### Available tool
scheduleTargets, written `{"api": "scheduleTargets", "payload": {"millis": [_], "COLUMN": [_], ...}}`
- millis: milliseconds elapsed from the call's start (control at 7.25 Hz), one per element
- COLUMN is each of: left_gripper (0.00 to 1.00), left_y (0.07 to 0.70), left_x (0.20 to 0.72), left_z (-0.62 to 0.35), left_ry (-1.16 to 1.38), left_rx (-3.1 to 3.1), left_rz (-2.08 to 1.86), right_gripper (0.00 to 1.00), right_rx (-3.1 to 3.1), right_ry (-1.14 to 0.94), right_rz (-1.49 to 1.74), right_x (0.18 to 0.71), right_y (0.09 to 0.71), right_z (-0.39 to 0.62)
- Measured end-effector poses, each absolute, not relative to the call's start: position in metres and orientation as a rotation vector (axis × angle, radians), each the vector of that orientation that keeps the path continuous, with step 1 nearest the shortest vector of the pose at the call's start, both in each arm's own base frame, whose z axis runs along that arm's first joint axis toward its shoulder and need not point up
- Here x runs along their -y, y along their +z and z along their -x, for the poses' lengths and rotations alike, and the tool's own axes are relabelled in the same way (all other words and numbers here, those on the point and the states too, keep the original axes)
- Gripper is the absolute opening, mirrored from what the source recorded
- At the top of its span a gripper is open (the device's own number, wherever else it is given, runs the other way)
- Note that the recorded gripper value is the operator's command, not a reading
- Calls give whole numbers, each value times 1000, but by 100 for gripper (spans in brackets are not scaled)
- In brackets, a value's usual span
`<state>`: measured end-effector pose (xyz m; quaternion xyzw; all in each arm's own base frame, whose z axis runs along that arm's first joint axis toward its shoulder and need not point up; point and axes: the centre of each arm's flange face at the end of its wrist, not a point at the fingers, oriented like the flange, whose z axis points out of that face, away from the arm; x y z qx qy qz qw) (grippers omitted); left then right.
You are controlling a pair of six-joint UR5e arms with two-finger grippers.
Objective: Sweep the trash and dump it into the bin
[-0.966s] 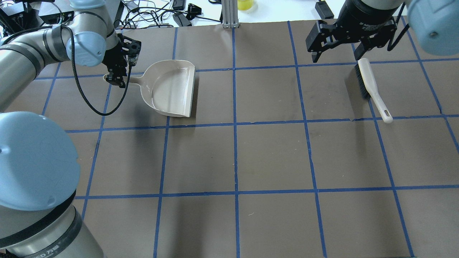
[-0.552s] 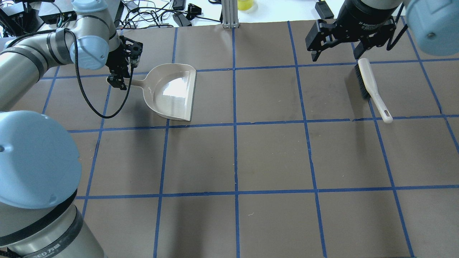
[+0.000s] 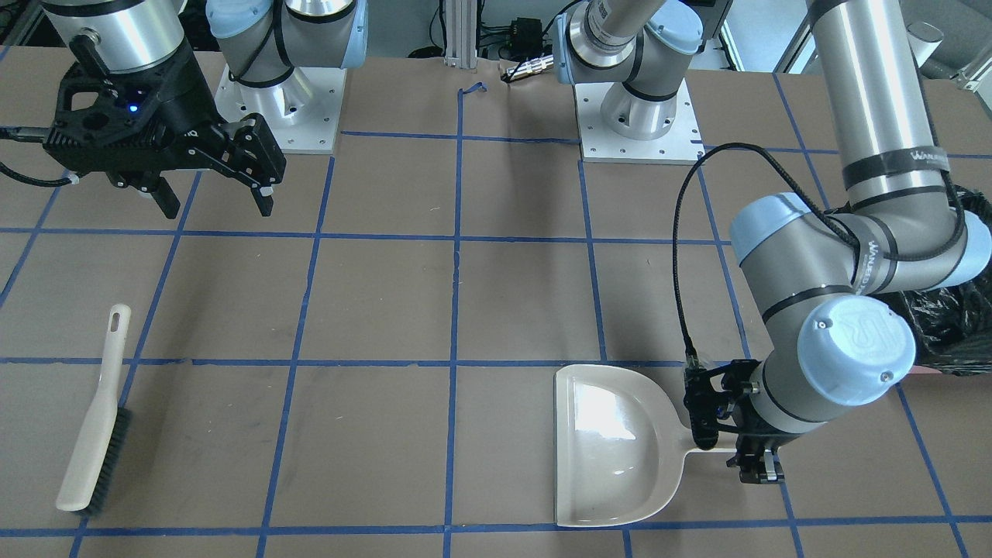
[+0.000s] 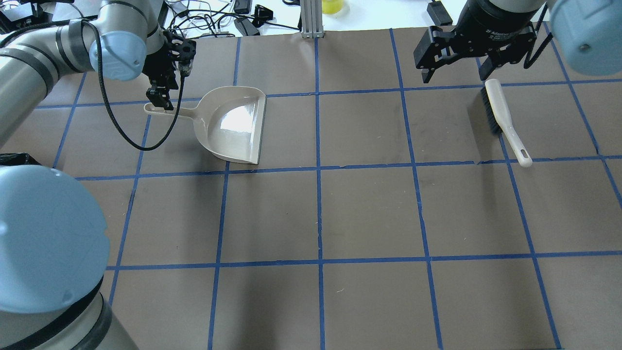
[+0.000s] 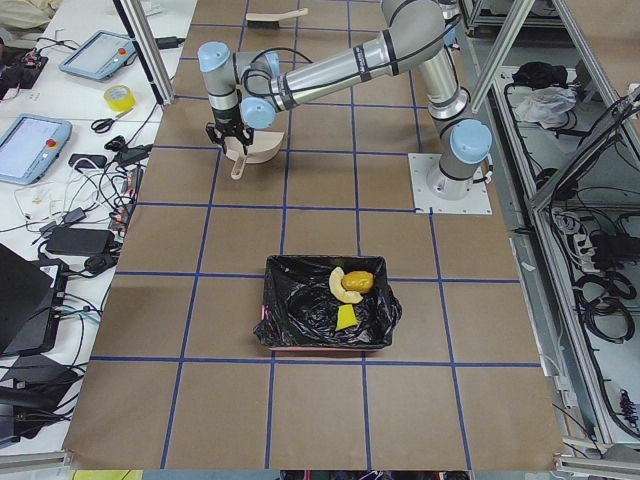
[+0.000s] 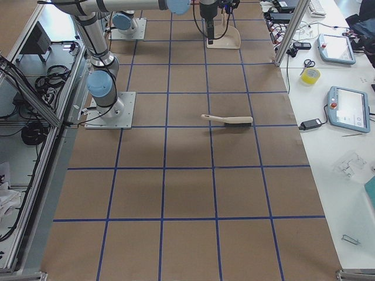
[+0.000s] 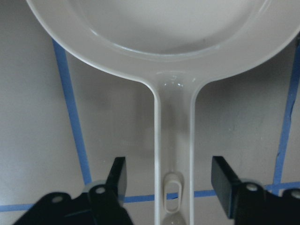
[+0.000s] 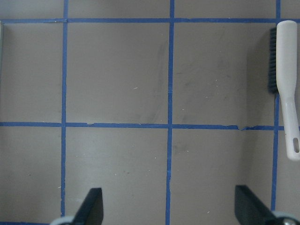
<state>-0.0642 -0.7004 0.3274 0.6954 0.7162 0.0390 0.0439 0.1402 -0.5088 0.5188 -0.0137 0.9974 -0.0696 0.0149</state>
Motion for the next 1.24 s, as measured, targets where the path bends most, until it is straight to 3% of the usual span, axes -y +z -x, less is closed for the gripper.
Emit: {"api": "scheduleTargets", "payload": {"millis": [276, 552, 966, 1241], "left_gripper": [70, 85, 100, 100], "left_y": [397, 456, 490, 506], "left_x": [676, 632, 584, 566], "left_z": [105, 120, 124, 123], "left_ry": [70, 41, 24, -1], "left_rx": [-2357, -2596, -2914, -3035], "left_rz": [-1959, -1686, -1097, -681], "right_gripper": [100, 100, 100, 100], "right_rx": [-3104, -3105, -3106, -3106], "right_ry": [-218, -216, -212, -211], "right_rz": [47, 49, 50, 48], "right_x": [509, 509, 509, 509], "right_y": [519, 519, 518, 518], "right_z": [-140, -140, -140, -140]}}
